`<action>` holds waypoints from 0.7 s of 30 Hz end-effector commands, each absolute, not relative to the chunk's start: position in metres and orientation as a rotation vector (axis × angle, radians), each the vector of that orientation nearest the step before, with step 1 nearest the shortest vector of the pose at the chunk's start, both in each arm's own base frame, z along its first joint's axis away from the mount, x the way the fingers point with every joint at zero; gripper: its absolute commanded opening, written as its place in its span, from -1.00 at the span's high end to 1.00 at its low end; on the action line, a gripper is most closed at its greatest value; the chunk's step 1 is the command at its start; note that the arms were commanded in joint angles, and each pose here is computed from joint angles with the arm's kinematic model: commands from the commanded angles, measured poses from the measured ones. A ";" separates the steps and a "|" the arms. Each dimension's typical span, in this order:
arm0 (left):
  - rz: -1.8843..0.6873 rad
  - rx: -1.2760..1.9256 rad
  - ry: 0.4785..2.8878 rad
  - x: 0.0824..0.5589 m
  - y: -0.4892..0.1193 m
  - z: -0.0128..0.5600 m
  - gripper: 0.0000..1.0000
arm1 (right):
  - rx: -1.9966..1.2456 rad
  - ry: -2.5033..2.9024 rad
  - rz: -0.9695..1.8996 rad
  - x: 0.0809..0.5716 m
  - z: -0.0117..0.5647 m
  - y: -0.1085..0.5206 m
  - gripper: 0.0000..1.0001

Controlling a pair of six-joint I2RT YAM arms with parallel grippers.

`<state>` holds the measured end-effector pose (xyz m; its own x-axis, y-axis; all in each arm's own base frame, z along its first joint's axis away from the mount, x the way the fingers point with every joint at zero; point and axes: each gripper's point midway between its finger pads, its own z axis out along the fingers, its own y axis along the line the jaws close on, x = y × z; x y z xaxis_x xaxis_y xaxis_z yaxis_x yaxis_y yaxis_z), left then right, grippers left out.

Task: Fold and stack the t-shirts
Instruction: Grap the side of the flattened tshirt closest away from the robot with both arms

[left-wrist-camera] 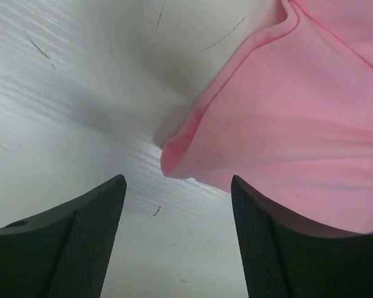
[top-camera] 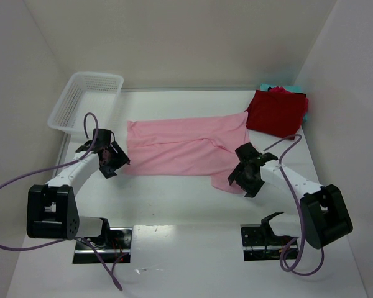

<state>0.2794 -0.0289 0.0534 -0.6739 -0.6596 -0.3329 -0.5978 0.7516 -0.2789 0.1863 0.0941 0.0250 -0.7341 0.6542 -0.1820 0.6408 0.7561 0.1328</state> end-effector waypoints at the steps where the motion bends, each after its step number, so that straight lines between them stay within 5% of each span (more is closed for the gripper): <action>1: -0.223 -0.913 2.521 0.282 -0.030 0.064 -0.54 | 1.072 2.593 0.019 0.209 0.030 0.084 -0.56; 4: -0.224 -0.897 2.516 0.285 -0.029 0.067 -0.54 | 1.075 2.609 -0.004 0.210 0.022 0.085 -0.39; 12: -0.223 -0.897 2.518 0.283 -0.029 0.068 -0.56 | 1.074 2.597 -0.061 0.221 0.020 0.087 0.92; 21: -0.227 -0.894 2.509 0.285 -0.029 0.069 -0.67 | 1.107 2.585 0.042 0.206 0.069 0.090 0.99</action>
